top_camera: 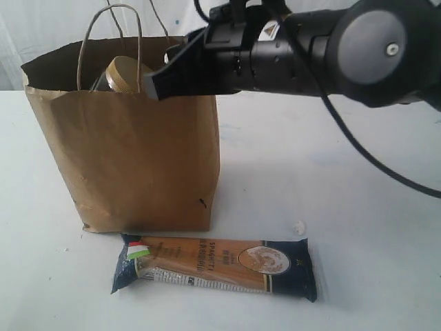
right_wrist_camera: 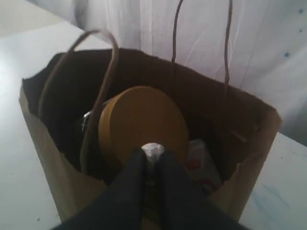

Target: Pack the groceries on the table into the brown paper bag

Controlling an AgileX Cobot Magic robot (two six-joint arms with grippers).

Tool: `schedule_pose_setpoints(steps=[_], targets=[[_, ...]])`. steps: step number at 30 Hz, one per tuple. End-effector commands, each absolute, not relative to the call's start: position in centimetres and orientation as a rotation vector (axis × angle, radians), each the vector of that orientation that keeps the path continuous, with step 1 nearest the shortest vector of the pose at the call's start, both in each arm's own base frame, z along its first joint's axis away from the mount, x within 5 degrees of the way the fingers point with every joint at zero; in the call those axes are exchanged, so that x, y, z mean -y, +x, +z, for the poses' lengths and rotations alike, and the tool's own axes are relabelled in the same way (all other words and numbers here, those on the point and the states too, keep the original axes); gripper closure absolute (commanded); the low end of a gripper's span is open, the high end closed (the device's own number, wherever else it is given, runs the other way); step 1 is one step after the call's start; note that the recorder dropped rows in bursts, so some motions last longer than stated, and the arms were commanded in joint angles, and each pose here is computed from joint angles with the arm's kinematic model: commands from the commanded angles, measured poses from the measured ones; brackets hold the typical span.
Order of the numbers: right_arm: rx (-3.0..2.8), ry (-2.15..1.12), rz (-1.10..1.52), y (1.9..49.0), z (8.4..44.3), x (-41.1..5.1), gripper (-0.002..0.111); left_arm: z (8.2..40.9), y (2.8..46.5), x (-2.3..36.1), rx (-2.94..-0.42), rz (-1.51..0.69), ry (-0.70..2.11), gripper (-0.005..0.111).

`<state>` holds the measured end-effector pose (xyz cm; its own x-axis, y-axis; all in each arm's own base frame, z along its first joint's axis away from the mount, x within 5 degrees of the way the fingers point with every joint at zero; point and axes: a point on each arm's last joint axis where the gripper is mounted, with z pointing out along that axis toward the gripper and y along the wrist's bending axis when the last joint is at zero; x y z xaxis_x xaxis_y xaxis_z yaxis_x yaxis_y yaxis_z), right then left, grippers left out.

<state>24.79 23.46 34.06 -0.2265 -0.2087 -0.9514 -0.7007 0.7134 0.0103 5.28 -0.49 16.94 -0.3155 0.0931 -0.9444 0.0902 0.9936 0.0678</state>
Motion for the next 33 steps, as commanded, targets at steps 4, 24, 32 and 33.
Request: schedule_pose_setpoints(steps=[4, 24, 32, 33], targets=[[-1.724, -0.682, 0.499, 26.1, 33.7, -23.8, 0.108, 17.0, 5.3, 0.5, -1.889, -0.005, 0.137, 0.107], [-1.765, -0.725, 0.517, 25.1, 34.2, -23.3, 0.091, 17.0, 5.3, 0.5, -1.889, -0.005, 0.137, 0.107], [-1.581, -0.758, 0.464, 22.6, 38.9, -20.9, 0.091, 17.0, 5.3, 0.5, -1.889, -0.005, 0.137, 0.107], [-1.544, -0.791, 0.43, 22.2, 39.4, -20.5, 0.091, 17.0, 5.3, 0.5, -1.889, -0.005, 0.137, 0.107]])
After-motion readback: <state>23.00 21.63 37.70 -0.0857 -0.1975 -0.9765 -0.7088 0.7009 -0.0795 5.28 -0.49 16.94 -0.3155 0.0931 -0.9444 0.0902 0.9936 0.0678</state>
